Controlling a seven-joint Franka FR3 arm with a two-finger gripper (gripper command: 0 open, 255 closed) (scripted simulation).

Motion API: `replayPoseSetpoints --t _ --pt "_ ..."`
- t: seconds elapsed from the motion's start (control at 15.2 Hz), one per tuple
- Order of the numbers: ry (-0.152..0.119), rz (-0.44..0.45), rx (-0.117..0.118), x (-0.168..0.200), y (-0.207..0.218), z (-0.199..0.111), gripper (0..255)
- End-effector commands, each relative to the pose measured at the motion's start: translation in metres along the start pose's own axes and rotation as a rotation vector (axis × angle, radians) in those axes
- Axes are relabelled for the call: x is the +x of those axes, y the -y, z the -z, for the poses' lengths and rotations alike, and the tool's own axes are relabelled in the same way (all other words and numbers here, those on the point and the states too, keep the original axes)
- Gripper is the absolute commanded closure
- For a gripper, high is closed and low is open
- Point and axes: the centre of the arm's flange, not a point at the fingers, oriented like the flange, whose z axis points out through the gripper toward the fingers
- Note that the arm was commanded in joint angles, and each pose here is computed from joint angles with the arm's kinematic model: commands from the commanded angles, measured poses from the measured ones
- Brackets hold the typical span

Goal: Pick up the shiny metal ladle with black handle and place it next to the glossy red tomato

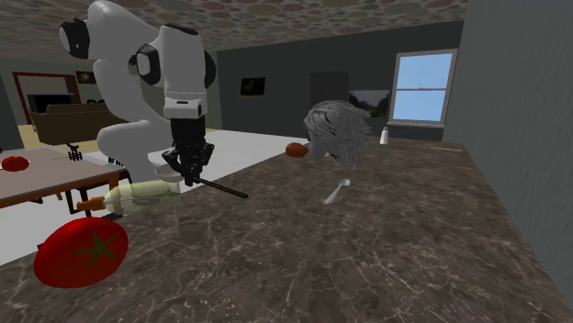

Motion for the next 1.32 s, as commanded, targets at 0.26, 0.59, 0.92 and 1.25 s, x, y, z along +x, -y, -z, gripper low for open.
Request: replayPoseSetpoints --t 0.26,0.59,0.92,1.25 --pt "-0.001 0.000 0.000 0.002 0.000 -0.032 255" --pt "-0.001 0.000 0.000 0.004 -0.001 -0.058 255" --pt "-0.001 0.000 0.000 0.006 -0.001 -0.080 255" --pt "-0.001 0.000 0.000 0.006 -0.001 -0.080 255"
